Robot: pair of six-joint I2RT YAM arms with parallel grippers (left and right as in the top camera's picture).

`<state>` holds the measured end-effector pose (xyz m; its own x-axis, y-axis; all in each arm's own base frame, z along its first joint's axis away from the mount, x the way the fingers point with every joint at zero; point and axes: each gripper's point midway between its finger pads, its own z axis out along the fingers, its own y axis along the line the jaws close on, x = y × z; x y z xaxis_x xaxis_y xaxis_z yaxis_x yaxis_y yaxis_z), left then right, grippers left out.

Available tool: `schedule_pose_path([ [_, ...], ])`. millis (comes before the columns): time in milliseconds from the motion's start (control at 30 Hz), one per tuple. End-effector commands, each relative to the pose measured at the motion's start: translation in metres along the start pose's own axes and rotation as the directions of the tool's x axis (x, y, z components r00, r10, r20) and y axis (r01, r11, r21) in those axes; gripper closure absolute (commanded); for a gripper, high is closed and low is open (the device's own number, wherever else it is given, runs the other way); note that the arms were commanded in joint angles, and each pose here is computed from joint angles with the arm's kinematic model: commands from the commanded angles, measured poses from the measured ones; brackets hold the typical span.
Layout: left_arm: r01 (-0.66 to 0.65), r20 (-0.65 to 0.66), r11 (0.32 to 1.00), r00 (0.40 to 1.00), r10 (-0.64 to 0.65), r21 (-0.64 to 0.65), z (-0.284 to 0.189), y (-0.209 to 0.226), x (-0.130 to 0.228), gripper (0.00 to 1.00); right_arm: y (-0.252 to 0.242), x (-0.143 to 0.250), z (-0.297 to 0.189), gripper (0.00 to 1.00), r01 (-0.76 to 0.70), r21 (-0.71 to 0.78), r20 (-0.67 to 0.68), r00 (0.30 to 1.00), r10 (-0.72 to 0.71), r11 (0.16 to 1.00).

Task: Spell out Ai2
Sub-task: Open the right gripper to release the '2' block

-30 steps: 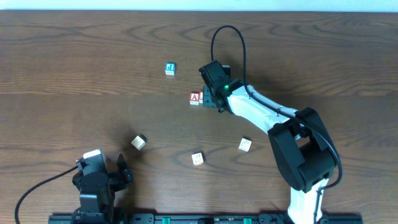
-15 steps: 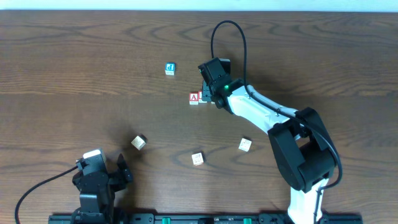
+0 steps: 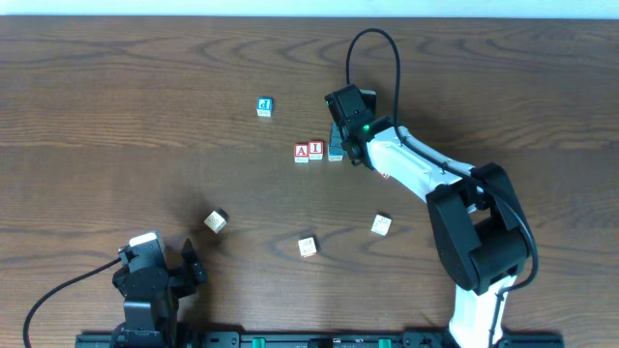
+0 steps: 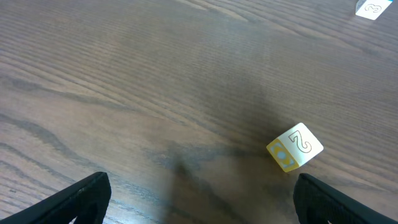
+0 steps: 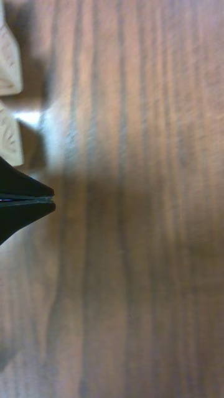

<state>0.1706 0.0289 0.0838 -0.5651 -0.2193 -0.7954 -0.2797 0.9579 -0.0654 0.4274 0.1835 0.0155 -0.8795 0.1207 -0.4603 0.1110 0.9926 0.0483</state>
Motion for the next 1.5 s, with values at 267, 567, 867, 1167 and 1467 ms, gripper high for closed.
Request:
schedule_pose_path([
  [267,-0.014,-0.026,1.000,1.000,0.013,-0.028,0.001,0.006,0.008,0.05,0.005,0.025,0.004,0.98,0.007,-0.053,-0.110,0.994,-0.013,0.999],
  [567,-0.014,-0.026,1.000,1.000,0.013,-0.028,0.001,0.006,0.008,0.05,0.016,0.024,0.003,0.99,-0.001,-0.108,-0.113,0.993,-0.011,0.994],
  [867,-0.014,-0.026,1.000,1.000,0.013,-0.028,0.001,0.006,0.008,0.05,0.024,0.021,0.003,0.99,0.007,-0.128,-0.090,0.996,-0.019,0.992],
  [1167,-0.014,-0.026,1.000,1.000,0.013,-0.028,0.001,0.006,0.008,0.05,0.026,0.019,0.003,0.98,0.040,-0.137,-0.076,0.996,-0.051,0.990],
  [1467,-0.014,-0.026,1.000,1.000,0.013,-0.028,0.001,0.006,0.008,0.05,0.006,0.014,0.005,0.98,0.052,-0.034,-0.046,0.998,-0.053,0.998],
])
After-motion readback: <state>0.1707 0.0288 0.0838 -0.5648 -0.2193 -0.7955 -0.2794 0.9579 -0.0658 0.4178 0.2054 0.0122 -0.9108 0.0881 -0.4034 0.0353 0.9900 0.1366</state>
